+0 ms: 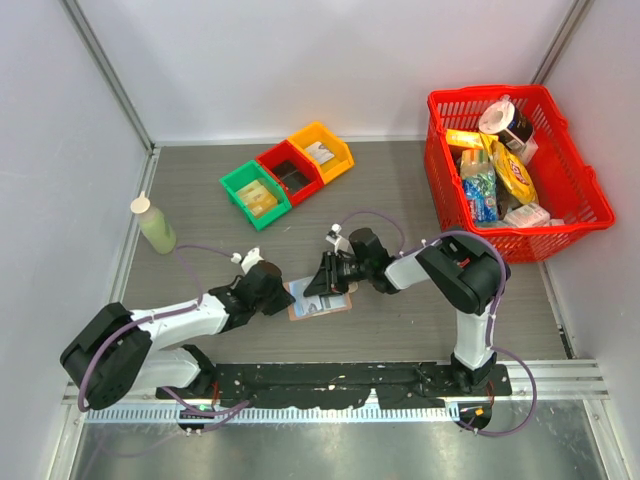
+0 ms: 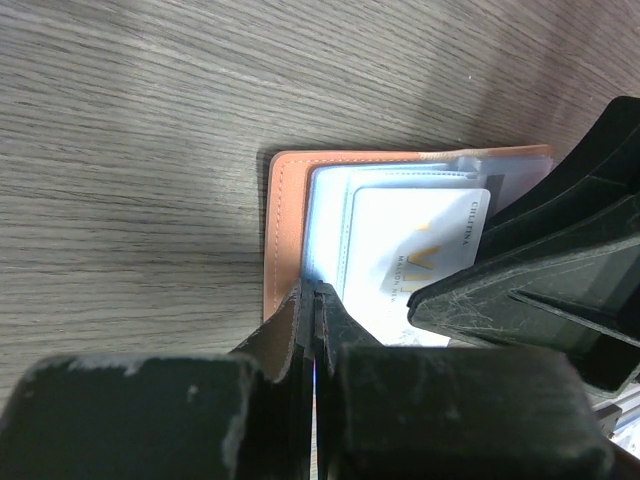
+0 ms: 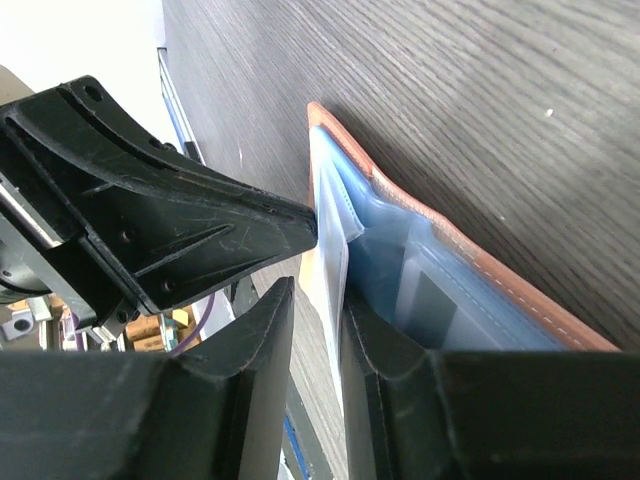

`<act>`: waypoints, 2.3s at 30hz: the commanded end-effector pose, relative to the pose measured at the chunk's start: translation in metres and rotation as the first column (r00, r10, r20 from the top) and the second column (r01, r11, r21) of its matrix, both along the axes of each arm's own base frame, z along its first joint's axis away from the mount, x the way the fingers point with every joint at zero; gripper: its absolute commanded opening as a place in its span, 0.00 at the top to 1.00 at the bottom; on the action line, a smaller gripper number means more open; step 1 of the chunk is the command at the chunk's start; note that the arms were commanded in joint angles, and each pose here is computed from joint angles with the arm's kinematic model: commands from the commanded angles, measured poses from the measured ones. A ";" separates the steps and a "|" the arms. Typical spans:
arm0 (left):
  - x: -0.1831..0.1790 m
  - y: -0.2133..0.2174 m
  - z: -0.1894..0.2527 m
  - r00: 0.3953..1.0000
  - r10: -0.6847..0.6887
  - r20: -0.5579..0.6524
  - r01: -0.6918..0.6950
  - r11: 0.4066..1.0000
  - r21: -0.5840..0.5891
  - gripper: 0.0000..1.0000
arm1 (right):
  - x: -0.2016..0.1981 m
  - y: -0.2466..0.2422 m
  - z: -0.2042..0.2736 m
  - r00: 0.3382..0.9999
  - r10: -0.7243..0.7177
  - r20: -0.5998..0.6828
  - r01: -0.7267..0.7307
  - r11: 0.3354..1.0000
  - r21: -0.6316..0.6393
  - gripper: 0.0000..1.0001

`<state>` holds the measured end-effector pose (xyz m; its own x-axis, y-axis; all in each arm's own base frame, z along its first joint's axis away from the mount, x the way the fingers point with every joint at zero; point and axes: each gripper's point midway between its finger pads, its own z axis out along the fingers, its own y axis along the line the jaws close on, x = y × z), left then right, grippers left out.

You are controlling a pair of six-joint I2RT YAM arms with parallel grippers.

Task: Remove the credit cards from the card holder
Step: Remove the credit card from the card holder.

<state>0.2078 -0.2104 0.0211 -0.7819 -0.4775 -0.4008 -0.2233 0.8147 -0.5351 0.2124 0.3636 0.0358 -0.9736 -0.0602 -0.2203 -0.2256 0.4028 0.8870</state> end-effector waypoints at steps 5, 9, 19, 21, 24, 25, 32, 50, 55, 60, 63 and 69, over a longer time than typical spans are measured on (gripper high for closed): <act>-0.030 0.022 -0.033 0.991 -0.037 -0.127 0.052 0.991 0.123 1.00 | 0.002 -0.010 0.021 0.998 0.023 0.061 -0.026 0.998 0.053 0.71; -0.028 0.021 -0.030 0.993 -0.037 -0.115 0.050 0.992 0.113 1.00 | 0.002 -0.014 0.019 0.998 0.019 0.057 -0.022 0.998 0.050 0.72; -0.015 0.001 0.004 0.998 -0.065 -0.010 0.065 0.998 -0.007 1.00 | 0.005 -0.013 0.018 0.998 0.019 0.062 -0.022 0.998 0.056 0.87; -0.011 -0.003 0.018 0.997 -0.071 0.033 0.072 0.997 -0.041 0.96 | 0.006 -0.014 0.019 0.998 0.017 0.061 -0.020 0.998 0.057 0.87; -0.004 -0.012 0.040 0.992 -0.082 0.101 0.091 0.991 -0.093 0.92 | 0.005 -0.014 0.018 0.998 0.018 0.059 -0.021 0.998 0.055 0.87; -0.004 -0.014 0.045 0.990 -0.089 0.113 0.101 0.989 -0.105 0.91 | 0.004 -0.015 0.017 0.998 0.018 0.058 -0.021 0.998 0.052 0.87; 0.001 -0.020 0.030 0.989 -0.120 0.084 0.126 0.990 -0.062 0.98 | 0.005 -0.014 0.019 0.998 0.017 0.063 -0.021 0.998 0.056 0.87; -0.011 -0.013 -0.012 0.991 -0.128 -0.039 0.128 0.992 0.009 1.00 | 0.013 -0.003 0.029 0.997 0.010 0.074 -0.015 0.997 0.071 0.60; -0.011 -0.013 -0.016 0.990 -0.127 -0.054 0.128 0.992 0.020 1.00 | 0.011 0.011 0.026 0.997 0.031 0.077 -0.037 0.997 0.065 0.55; -0.012 -0.011 -0.021 0.991 -0.110 -0.071 0.112 0.993 0.026 1.00 | 0.003 0.012 0.019 0.997 0.045 0.058 -0.048 0.998 0.050 0.55; -0.015 -0.004 -0.027 0.991 -0.090 -0.098 0.096 0.994 0.056 1.00 | -0.003 0.007 0.020 0.997 0.056 0.058 -0.059 0.997 0.052 0.60; -0.022 0.001 -0.038 0.985 -0.094 -0.146 0.108 0.990 0.092 1.00 | 0.000 -0.009 0.029 0.997 0.056 0.049 -0.060 0.994 0.086 0.64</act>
